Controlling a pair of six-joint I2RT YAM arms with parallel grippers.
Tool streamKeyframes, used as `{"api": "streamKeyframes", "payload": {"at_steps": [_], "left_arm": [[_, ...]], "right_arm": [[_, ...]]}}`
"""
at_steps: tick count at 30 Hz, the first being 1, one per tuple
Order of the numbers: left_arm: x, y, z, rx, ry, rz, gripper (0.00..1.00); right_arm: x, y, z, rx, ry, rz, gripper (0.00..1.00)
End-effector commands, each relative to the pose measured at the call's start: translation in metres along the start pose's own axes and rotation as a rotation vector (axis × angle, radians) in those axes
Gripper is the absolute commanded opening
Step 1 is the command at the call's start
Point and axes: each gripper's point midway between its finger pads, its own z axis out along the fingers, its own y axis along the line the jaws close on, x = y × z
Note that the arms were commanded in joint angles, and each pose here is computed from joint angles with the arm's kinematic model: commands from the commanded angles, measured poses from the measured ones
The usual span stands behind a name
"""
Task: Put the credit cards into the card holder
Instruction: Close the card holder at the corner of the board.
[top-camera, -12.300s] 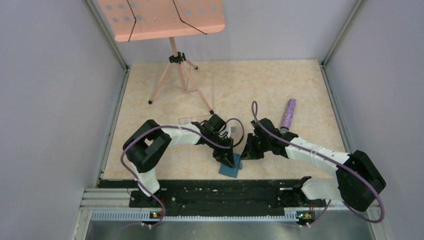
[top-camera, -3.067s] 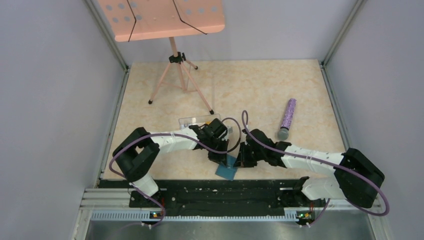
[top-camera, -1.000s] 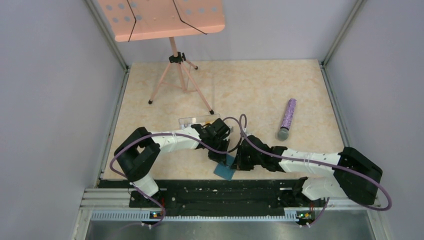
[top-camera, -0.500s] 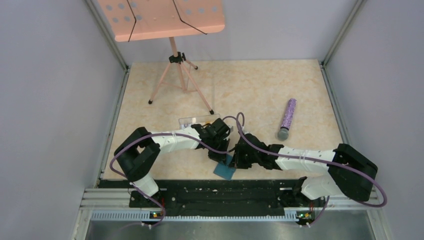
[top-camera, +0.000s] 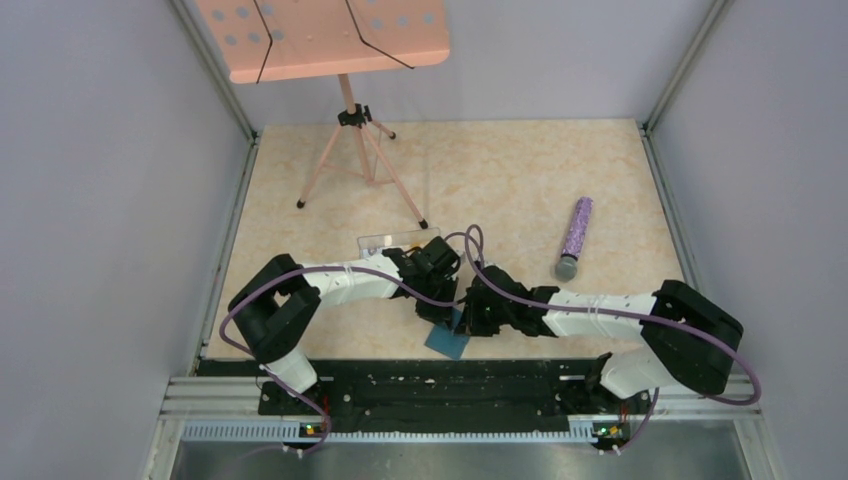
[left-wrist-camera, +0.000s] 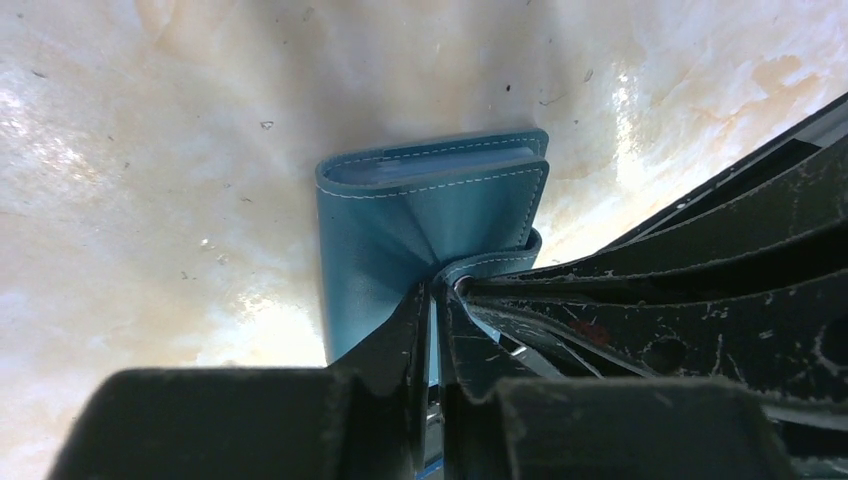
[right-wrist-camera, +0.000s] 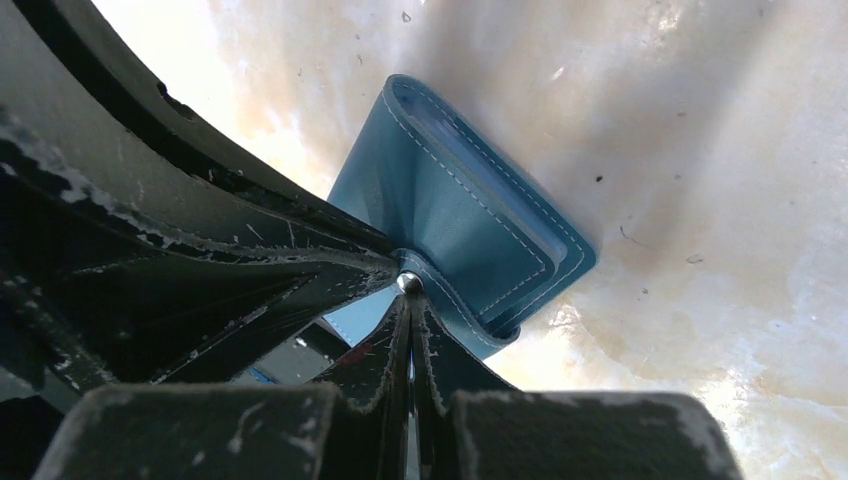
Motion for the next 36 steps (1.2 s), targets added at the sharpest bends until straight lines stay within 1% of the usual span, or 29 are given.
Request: {"api": "streamKeyframes", "payload": {"at_steps": [1, 5, 8, 10, 12, 13, 16, 22, 30, 36], "left_arm": [[-0.005, -0.007, -0.004, 0.028, -0.039, 0.009, 0.16], [-0.006, -0.013, -0.003, 0.071, -0.048, 0.002, 0.29], [-0.003, -0.014, 0.001, 0.082, -0.033, -0.002, 0.30], [-0.001, -0.012, 0.004, 0.080, -0.022, -0.006, 0.29], [-0.001, -0.011, 0.005, 0.081, -0.022, -0.006, 0.24], [-0.001, -0.011, 0.005, 0.086, -0.024, -0.005, 0.19], [-0.002, -0.015, 0.004, 0.107, -0.026, -0.001, 0.00], [-0.001, -0.017, 0.001, 0.123, -0.028, 0.005, 0.00], [-0.003, -0.012, -0.008, 0.085, -0.056, 0.005, 0.00], [-0.005, -0.014, -0.012, 0.084, -0.062, 0.011, 0.00]], "right_arm": [[-0.006, -0.002, 0.008, 0.025, -0.006, -0.018, 0.00], [-0.001, -0.004, 0.010, 0.023, 0.014, -0.012, 0.00], [0.002, -0.005, 0.010, 0.023, 0.020, -0.007, 0.00], [0.003, -0.005, 0.010, 0.019, 0.021, -0.004, 0.00], [0.004, -0.006, 0.009, 0.018, 0.024, 0.000, 0.00], [0.005, -0.006, 0.009, 0.012, 0.026, 0.002, 0.00], [0.004, -0.003, 0.007, -0.005, 0.021, 0.002, 0.00], [-0.009, 0.011, -0.004, -0.035, -0.023, -0.012, 0.00], [-0.031, 0.026, -0.023, -0.060, -0.116, -0.046, 0.00], [-0.029, 0.023, -0.017, -0.043, -0.106, -0.060, 0.00]]}}
